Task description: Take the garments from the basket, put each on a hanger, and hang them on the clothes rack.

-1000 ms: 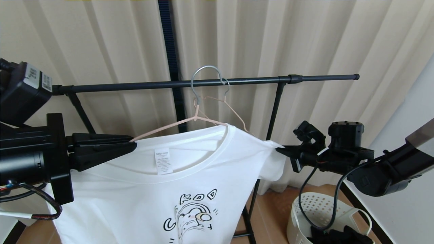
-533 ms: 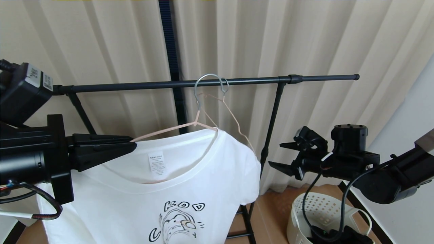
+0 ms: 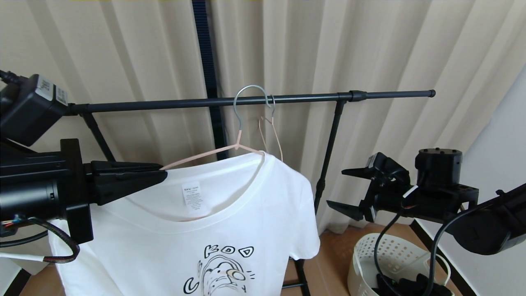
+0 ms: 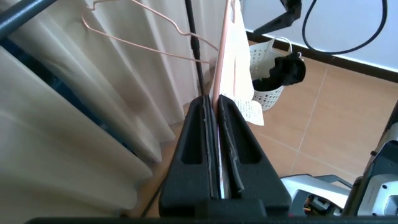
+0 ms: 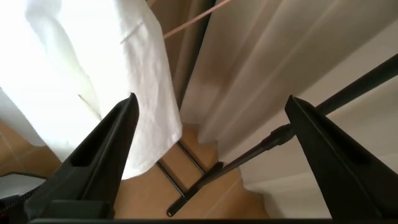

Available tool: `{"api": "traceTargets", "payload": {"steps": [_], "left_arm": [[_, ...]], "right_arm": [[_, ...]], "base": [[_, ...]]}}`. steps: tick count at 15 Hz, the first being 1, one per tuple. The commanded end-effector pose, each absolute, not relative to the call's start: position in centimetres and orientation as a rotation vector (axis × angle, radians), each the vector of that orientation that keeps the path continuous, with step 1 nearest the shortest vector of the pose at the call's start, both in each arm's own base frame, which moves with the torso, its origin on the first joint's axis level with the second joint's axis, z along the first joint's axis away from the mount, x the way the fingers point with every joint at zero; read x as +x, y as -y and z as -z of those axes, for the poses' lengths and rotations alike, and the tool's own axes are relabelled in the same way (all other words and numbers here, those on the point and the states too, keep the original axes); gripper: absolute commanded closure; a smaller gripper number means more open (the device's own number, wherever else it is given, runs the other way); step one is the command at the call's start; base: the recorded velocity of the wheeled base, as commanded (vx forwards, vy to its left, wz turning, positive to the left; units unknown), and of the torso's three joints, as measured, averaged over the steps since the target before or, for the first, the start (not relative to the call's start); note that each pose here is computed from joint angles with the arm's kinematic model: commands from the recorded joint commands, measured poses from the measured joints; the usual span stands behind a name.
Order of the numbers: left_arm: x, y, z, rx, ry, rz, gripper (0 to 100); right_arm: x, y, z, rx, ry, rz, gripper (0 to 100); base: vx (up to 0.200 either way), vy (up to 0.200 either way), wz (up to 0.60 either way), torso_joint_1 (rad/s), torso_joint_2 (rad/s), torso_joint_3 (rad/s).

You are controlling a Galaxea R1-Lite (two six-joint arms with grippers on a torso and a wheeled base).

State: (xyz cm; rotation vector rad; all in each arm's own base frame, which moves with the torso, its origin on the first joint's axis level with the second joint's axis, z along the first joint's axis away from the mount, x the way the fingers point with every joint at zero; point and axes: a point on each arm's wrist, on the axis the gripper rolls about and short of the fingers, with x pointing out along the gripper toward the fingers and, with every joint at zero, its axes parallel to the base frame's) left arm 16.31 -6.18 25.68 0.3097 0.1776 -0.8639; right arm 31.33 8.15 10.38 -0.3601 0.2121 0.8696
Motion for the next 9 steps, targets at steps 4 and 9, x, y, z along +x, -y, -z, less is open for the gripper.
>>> {"api": "traceTargets", "payload": {"steps": [4,9], "left_arm": [[16.2,6.0,-25.1,0.279,-0.213,0.831,100],[16.6,4.6,-24.3,0.240,-0.231,0.720,100]], "right_arm": [[29.9,-9.4,-12.9,-0.296,-0.169,-0.886,0],[29.7,-10.1,-13.7,-0.255,-0.169,-0.847,0]], "base": [[0.000,0.000,0.00,0.000,0.00,0.000],[0.000,0.000,0.00,0.000,0.00,0.000]]}}
